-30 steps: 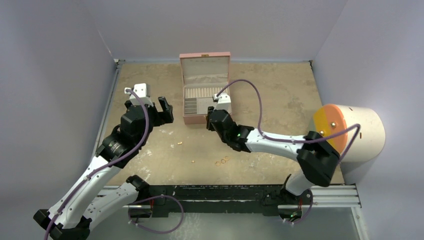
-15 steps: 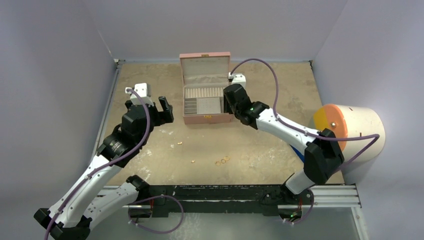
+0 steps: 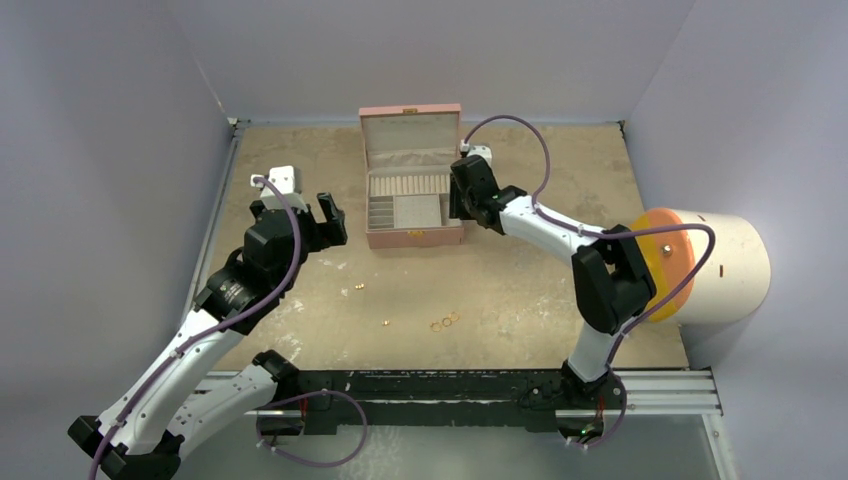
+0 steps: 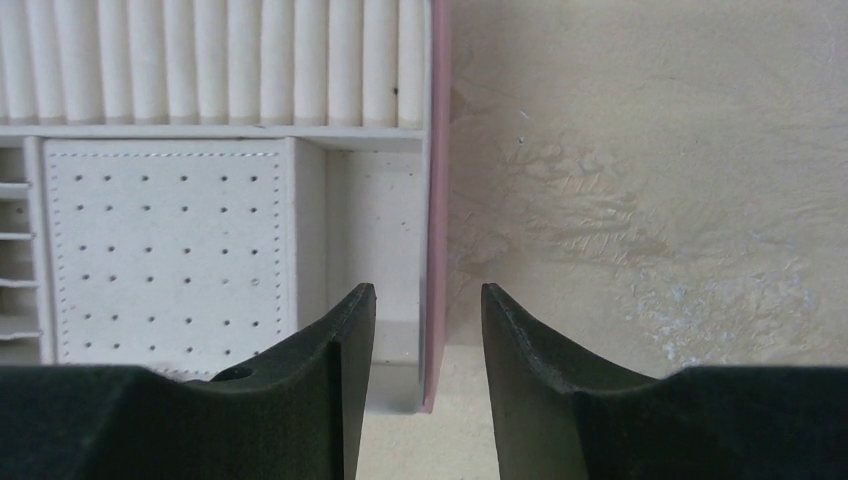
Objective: Organize the mixed jewelry
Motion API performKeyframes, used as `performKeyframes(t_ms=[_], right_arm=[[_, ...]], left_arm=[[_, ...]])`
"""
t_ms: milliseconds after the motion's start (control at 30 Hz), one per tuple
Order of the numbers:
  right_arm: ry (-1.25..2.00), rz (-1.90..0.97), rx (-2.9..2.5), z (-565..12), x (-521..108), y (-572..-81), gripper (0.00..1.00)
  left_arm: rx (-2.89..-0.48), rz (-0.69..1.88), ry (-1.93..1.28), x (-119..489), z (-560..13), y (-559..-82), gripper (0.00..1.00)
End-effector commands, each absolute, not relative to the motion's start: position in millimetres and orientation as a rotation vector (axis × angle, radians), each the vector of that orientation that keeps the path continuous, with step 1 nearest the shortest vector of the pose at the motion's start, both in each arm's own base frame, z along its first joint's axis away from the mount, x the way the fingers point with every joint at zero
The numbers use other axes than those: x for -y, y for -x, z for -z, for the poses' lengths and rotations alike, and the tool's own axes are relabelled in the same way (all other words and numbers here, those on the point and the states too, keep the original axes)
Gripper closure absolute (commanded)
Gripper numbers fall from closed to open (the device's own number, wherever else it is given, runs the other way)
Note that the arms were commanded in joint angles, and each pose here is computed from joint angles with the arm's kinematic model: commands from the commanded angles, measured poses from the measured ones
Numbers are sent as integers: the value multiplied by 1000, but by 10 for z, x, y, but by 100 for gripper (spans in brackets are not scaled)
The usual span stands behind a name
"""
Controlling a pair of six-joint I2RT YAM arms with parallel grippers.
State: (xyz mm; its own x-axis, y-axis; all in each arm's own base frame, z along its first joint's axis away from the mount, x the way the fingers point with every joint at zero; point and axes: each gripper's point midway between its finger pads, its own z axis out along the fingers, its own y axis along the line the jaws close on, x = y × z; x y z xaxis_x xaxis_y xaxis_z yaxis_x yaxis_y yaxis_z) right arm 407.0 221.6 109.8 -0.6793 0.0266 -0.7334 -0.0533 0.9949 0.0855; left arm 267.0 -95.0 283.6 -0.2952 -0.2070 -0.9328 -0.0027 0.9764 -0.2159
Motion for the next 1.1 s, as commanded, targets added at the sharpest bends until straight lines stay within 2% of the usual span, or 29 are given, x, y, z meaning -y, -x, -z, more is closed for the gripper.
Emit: performKeyframes(t_ms=[0, 133, 467, 533, 700, 1067], right_arm=[[-48, -190, -2276, -1224, -2242, -4253, 54], [-55, -217, -2290, -1134, -2275, -4276, 57], [-43, -228, -2325, -1028, -2340, -4287, 74], [-46, -224, -2326, -1017, -2332, -4290, 79], [-64, -192, -2321, -1017, -2274, -4283, 100], [-81, -187, -2318, -1090, -2132, -4048, 100]], left_arm=[[-1826, 192, 154, 922, -2960, -2695, 12], [-1823, 194, 153, 920, -2969, -2690, 12], [-1823, 190, 156, 913, -2968, -2693, 12], [-1825, 189, 155, 915, -2960, -2696, 12], [-1827, 187, 157, 910, -2957, -2693, 13], [-1818, 194, 163, 899, -2983, -2677, 13]])
